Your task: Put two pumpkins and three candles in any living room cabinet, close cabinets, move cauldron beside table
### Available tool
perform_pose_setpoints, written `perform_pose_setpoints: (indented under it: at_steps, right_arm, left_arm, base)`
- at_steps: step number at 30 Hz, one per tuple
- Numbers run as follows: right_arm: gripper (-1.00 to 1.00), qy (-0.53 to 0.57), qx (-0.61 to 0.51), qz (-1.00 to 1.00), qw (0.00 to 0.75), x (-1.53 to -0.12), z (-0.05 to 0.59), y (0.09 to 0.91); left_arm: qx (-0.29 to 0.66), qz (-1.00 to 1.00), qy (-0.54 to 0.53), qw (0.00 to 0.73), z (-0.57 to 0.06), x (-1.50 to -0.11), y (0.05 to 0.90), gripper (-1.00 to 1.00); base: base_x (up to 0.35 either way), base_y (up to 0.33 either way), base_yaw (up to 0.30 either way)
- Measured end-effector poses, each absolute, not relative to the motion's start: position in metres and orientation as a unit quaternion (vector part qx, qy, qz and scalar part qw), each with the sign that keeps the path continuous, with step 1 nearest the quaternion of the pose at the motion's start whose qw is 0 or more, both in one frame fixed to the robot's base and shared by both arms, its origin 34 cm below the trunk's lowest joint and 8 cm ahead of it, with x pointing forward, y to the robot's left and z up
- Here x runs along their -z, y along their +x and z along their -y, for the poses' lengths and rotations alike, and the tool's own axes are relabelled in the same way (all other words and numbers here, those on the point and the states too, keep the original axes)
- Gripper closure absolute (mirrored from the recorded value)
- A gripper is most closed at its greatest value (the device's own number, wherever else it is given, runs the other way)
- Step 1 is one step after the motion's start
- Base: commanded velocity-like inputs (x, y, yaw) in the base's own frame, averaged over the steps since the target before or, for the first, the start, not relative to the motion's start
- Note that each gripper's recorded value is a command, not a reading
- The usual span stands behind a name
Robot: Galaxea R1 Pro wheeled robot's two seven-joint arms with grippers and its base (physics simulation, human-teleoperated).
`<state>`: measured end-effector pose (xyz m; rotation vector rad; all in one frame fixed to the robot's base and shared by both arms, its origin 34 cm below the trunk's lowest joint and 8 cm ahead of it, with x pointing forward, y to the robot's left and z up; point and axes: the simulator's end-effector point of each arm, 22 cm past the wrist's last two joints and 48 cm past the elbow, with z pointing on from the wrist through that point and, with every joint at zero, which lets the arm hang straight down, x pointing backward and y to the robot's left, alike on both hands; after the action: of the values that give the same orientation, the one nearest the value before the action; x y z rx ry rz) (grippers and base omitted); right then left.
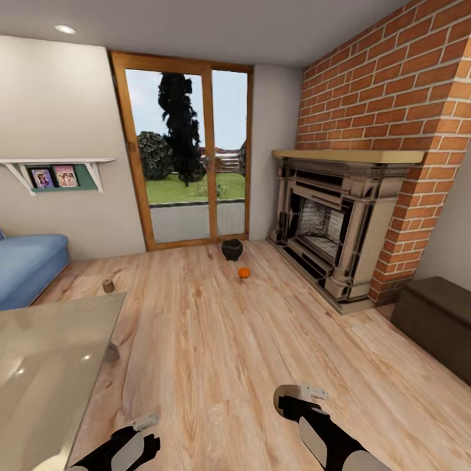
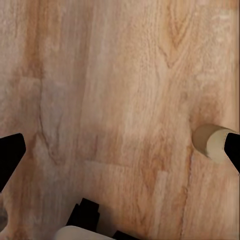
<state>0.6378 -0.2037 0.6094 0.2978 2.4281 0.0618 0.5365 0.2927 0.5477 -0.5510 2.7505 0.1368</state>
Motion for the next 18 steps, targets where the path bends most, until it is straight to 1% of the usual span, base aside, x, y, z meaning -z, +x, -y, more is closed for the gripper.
perform_pose_setpoints:
  at_steps: [5, 18]
  right_arm:
    - [1.00, 0.114, -0.024, -0.933, 0.340, -0.6093, 0.2037, 0.6378]
    - [1.00, 0.108, -0.040, -0.933, 0.340, -0.6099, 0.1957, 0.6386]
  left_arm:
    - [-0.048, -0.966, -0.193, 0.166, -0.2923, -0.5476, 0.5365, -1.00]
    - [-0.048, -0.966, -0.194, 0.166, -0.2930, -0.5476, 0.5365, -1.00]
  base:
    - [0.009, -0.098, 0.000]
    - [0.000, -0.005, 0.000]
